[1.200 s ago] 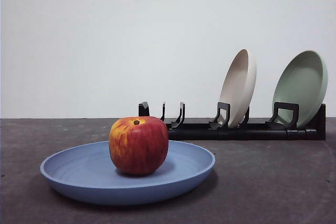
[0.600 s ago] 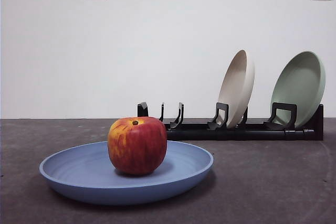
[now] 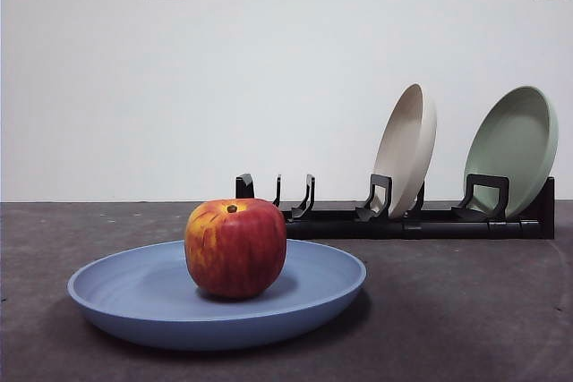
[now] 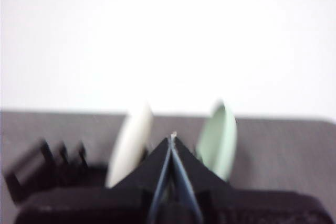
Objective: Take the blue plate from the plate rack,put the plate on the table,take the apple from the table,put the apple in the plate
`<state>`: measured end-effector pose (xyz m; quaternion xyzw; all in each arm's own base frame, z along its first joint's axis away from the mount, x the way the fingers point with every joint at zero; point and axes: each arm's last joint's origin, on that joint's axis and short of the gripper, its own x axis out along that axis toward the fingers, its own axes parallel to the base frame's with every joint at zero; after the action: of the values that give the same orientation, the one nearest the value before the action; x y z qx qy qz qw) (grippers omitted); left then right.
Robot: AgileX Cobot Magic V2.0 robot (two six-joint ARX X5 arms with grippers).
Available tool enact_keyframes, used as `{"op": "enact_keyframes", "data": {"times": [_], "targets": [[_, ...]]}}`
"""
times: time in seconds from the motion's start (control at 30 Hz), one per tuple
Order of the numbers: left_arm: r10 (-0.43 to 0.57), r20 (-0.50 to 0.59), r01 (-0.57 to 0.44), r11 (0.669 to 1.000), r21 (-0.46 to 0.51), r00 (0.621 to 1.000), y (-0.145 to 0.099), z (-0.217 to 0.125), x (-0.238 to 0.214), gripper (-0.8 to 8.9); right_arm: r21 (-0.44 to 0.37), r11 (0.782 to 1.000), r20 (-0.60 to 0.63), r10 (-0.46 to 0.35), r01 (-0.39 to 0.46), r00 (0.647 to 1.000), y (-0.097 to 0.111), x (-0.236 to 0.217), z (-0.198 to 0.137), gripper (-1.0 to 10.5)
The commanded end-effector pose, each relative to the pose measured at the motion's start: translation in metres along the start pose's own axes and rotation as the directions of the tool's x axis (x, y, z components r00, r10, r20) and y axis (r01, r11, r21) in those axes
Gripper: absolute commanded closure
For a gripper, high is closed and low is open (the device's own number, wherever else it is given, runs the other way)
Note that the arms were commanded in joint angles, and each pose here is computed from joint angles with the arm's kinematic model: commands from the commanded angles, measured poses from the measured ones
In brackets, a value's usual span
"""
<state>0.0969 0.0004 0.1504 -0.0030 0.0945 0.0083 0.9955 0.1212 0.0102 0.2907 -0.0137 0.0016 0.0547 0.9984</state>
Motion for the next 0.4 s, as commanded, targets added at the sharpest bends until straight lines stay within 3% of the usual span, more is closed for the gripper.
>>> {"op": "enact_keyframes", "data": {"times": [0.03,0.2,0.4], "targets": [[0.004,-0.001,-0.004,1.0,0.011,1.0,0.0,-0.002,0.001,8.15,-0.015,0.998,-0.076,-0.064,0.064,0.995,-0.002,-0.004,-0.047,9.5],[0.004,-0.001,-0.004,1.0,0.011,1.0,0.0,-0.002,0.001,8.15,-0.018,0.995,-0.143,-0.103,0.101,0.984,-0.002,-0.013,-0.108,9.5],[0.004,-0.001,-0.004,1.0,0.011,1.0,0.0,-0.002,0.001,8.15,-0.002,0.995,-0.154,-0.101,0.102,0.983,0.0,-0.019,-0.137,9.5]]}}
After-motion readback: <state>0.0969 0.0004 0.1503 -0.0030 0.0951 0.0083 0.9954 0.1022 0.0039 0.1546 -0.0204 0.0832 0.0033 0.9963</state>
